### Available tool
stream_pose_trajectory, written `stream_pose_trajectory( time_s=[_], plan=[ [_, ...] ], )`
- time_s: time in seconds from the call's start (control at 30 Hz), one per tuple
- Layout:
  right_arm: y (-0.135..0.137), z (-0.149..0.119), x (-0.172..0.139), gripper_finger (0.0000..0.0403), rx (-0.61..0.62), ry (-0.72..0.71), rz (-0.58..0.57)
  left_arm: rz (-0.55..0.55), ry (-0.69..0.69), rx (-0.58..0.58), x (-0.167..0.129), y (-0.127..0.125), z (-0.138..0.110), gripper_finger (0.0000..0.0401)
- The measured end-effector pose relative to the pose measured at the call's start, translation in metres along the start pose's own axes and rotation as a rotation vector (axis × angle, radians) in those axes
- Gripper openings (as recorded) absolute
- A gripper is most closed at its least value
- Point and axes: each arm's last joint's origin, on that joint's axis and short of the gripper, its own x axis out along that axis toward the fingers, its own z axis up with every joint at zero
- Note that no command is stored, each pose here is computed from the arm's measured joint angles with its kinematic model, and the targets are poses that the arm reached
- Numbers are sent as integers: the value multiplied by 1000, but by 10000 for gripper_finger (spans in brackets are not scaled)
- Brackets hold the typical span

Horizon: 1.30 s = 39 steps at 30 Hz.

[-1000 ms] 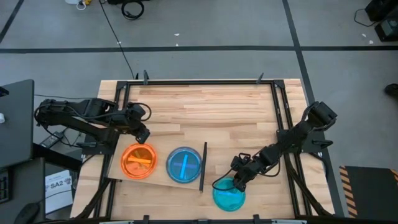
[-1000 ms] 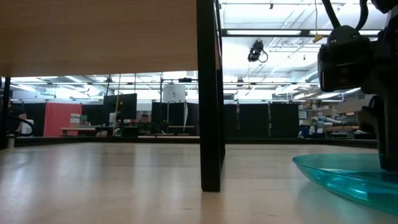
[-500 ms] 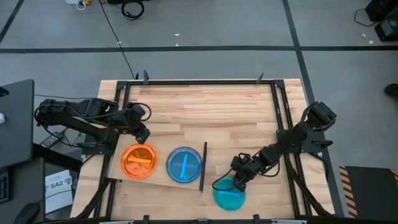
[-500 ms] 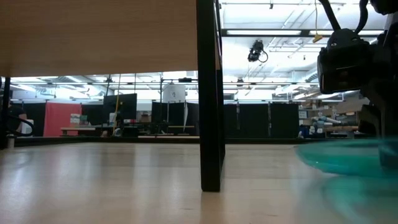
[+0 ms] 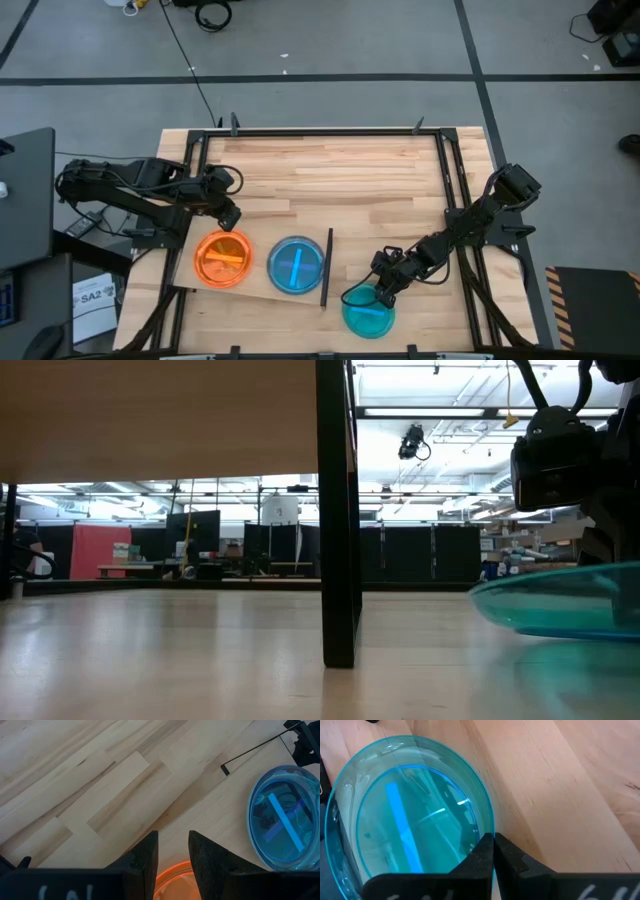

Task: Place and stack plates onto a shelf
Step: Stack the blue plate on top of the other blue plate on the shelf

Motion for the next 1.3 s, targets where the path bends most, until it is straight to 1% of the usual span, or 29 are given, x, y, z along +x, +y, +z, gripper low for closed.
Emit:
stream_pose_trajectory(
  time_s=[0.63,0.73,0.87,1.13,1.3],
  plan=[
    [1,-1,-1,4,-3,47,23,-2,3,-2,0,0,0,114],
    [1,-1,-4,4,-24,49,22,-3,2,-9,0,0,0,114],
    [0,-1,-13,4,-45,54,11,-9,-2,-10,0,-1,0,114],
    [-10,6,-45,4,-24,55,-54,-7,-4,-9,0,-1,0,114],
    [-21,15,-70,4,-7,-8,-120,-11,-9,-10,0,-1,1,114]
  ],
)
